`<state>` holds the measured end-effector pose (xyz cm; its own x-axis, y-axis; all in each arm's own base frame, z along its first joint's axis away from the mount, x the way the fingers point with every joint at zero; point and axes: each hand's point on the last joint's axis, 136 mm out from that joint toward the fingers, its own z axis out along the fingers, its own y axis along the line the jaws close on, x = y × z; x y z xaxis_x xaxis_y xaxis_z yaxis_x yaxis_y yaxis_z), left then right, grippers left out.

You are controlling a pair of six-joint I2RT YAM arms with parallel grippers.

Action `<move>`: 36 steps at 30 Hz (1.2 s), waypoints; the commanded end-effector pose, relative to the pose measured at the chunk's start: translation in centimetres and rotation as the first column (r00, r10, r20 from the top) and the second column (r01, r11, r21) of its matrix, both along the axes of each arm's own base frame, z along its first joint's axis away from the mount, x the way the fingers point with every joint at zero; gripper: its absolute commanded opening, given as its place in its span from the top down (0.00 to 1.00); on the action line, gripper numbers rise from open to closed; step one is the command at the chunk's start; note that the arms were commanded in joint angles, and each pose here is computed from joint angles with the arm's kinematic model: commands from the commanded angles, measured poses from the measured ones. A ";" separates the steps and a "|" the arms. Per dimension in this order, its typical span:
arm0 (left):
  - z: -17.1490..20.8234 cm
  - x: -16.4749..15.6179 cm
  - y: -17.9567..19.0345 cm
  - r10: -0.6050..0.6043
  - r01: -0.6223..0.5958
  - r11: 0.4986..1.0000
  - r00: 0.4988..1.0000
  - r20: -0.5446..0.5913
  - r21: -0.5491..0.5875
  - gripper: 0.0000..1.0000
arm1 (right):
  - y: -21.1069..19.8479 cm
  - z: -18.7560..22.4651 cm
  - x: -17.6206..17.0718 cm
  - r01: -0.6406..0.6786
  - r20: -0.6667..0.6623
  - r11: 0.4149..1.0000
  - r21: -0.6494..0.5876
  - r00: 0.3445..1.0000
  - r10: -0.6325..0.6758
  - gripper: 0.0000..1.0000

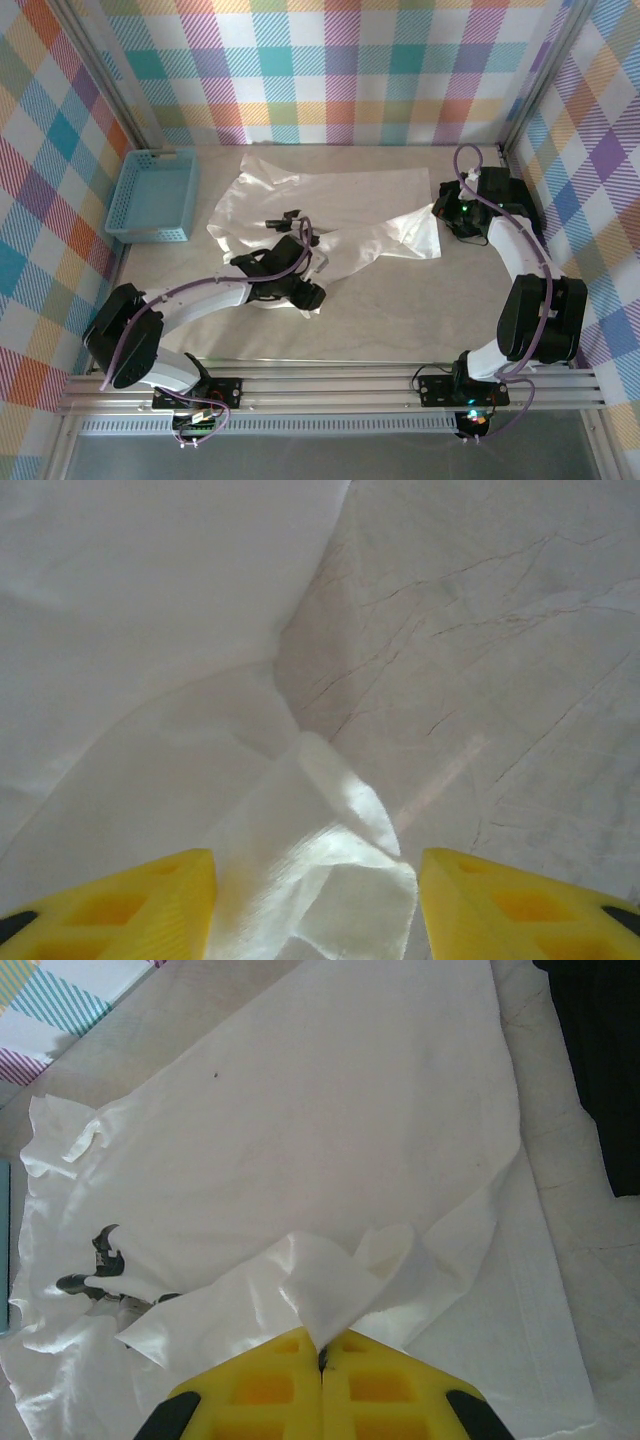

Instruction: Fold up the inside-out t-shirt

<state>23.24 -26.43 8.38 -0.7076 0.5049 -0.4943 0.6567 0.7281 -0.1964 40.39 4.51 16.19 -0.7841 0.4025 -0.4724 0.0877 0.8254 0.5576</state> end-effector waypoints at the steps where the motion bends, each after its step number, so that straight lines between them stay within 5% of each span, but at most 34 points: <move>1: 1.2 0.7 -1.4 -0.038 0.038 0.997 0.999 0.010 -0.063 0.52 | 0.5 0.6 0.2 -0.025 0.022 1.000 0.011 0.999 0.025 1.00; 12: 1.1 1.9 -1.7 -0.021 0.021 0.996 1.000 -0.007 -0.088 0.99 | 0.5 0.7 0.1 -0.027 0.025 1.000 0.009 0.999 0.026 1.00; 18: 4.3 3.4 -0.1 0.126 -0.109 0.976 0.988 0.084 -0.187 1.00 | 0.5 1.3 0.0 -0.024 0.037 1.000 0.003 0.999 0.024 1.00; 22: 7.6 4.8 2.8 0.315 -0.268 0.930 0.934 0.169 -0.251 1.00 | 0.7 2.8 -0.2 -0.024 0.080 1.000 0.015 0.997 0.023 1.00; 29: 21.9 5.3 11.6 0.659 -0.487 0.745 0.640 0.394 -0.455 1.00 | -0.2 13.2 -1.7 0.038 0.332 0.999 -0.022 0.943 -0.028 1.00; 33: 31.7 2.2 18.4 0.782 -0.503 0.623 0.405 0.473 -0.599 1.00 | -1.8 20.0 -3.4 0.120 0.455 0.987 -0.109 0.888 -0.058 1.00; 36: 37.2 -0.9 22.8 0.811 -0.505 0.579 0.271 0.519 -0.641 1.00 | -2.0 24.3 -5.4 0.133 0.531 0.983 -0.125 0.846 -0.047 1.00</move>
<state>24.81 -9.50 41.90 -0.1570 -0.2525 -0.9548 0.1547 0.9485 -0.2763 36.96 3.27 37.08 -0.4324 0.3840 -0.8158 -0.1043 0.8774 0.4683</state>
